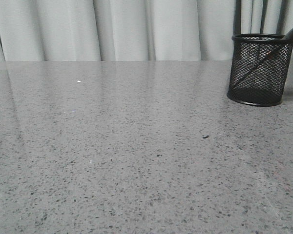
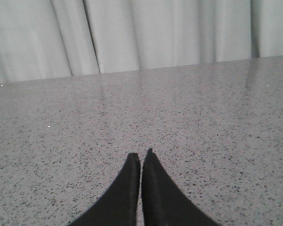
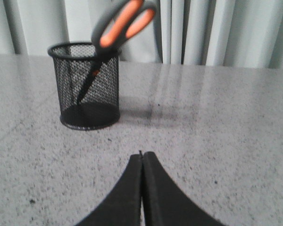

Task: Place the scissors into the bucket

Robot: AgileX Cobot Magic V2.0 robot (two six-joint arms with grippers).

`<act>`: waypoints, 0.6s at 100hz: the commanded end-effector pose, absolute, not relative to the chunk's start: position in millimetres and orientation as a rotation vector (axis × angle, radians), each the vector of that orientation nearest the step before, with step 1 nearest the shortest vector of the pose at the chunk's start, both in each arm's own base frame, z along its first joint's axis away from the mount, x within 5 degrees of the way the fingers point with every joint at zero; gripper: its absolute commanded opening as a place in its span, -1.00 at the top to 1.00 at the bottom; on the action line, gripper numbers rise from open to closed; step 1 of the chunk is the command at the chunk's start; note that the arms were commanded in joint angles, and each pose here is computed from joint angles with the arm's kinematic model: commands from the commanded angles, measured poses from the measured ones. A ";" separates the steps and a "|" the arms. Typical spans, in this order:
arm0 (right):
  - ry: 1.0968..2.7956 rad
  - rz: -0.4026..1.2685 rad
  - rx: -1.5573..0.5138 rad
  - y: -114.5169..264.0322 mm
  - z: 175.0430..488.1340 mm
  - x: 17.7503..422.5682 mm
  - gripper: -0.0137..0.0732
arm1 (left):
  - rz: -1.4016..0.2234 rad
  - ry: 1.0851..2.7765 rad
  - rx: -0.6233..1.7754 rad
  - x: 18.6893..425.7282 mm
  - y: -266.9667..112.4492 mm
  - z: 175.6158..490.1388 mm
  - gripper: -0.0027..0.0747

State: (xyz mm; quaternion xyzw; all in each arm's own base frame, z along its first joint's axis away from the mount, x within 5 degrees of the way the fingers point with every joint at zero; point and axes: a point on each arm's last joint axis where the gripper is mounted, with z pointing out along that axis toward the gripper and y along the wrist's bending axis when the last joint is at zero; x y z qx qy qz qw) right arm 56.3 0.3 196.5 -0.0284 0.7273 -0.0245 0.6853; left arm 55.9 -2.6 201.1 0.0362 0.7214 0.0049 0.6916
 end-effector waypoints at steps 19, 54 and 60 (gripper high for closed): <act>1.588 -0.079 -0.068 -0.4 193.4 55.9 0.84 | 0.002 1.525 0.063 54.7 -2.3 204.1 0.98; 1.588 -0.079 -0.068 -0.4 193.4 55.9 0.84 | 0.002 1.525 0.063 54.7 -2.3 204.1 0.98; 1.588 -0.079 -0.068 -0.4 193.4 55.9 0.84 | 0.002 1.525 0.063 54.7 -2.3 204.1 0.98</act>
